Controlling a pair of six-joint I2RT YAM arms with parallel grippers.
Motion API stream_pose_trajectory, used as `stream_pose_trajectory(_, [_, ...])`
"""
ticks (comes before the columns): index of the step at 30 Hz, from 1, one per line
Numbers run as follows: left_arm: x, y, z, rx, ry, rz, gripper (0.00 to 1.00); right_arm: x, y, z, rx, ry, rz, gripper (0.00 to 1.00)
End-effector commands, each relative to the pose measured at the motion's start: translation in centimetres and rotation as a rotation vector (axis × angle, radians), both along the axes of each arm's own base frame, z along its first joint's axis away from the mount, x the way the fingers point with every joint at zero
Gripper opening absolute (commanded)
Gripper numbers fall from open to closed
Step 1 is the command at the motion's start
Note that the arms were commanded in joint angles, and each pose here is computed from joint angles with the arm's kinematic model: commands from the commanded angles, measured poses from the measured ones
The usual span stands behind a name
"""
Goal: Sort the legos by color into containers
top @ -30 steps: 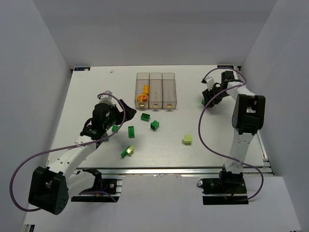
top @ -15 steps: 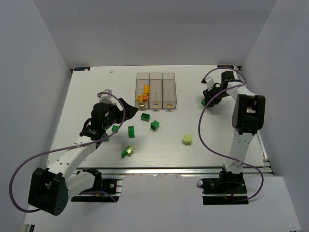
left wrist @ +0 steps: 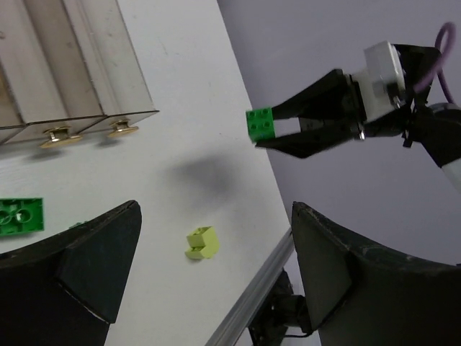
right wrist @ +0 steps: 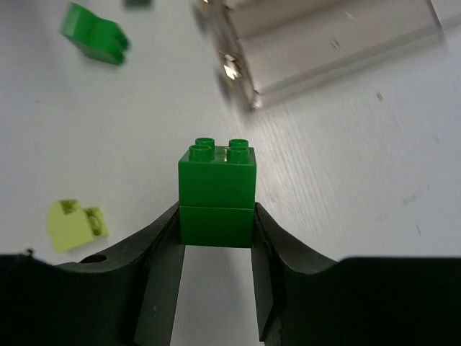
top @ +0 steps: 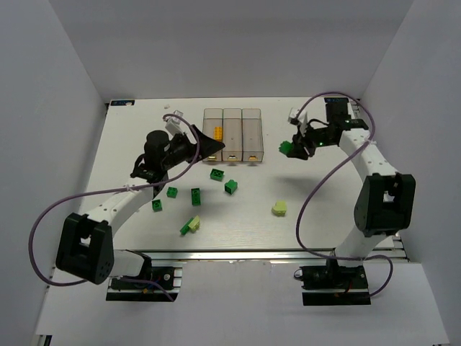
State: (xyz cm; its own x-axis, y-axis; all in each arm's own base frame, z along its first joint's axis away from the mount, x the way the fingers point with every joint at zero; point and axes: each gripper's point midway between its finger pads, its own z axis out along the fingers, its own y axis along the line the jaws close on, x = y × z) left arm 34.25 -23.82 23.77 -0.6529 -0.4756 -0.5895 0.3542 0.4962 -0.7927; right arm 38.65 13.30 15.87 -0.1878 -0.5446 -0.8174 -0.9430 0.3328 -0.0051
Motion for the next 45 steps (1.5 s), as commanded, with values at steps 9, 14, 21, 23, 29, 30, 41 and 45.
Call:
stream_pose_trajectory(9, [-0.3,-3.0,2.1,-0.066,0.024,-0.180,0.93,-5.6,10.7,4.9,0.058,-0.192,0.241,0.00])
stream_pose_trajectory(14, [-0.9,-3.8,0.4,-0.032,0.082,-0.204,0.92,-4.9,13.0,6.1,0.062,-0.237,0.241,0.00])
stream_pose_trajectory(21, [-1.4,-4.4,-0.7,-0.020,0.111,-0.210,0.90,-5.4,15.5,5.7,0.047,-0.252,0.265,0.00])
stream_pose_trajectory(23, [-1.4,-4.5,-0.6,-0.024,0.111,-0.210,0.89,-5.7,16.2,5.9,0.053,-0.262,0.274,0.00])
stream_pose_trajectory(29, [-1.5,-5.1,-0.9,-0.029,0.121,-0.227,0.86,-5.9,17.3,5.8,0.056,-0.265,0.284,0.00])
stream_pose_trajectory(30, [-1.5,-5.2,-1.2,-0.027,0.128,-0.230,0.86,-6.0,17.4,5.8,0.058,-0.266,0.286,0.00])
stream_pose_trajectory(41, [-1.9,-5.8,-1.7,-0.032,0.111,-0.247,0.83,-7.1,18.5,6.2,0.088,-0.252,0.322,0.00])
stream_pose_trajectory(45, [-2.1,-6.0,-1.4,-0.046,0.091,-0.256,0.79,-7.6,18.9,6.1,0.089,-0.246,0.337,0.00])
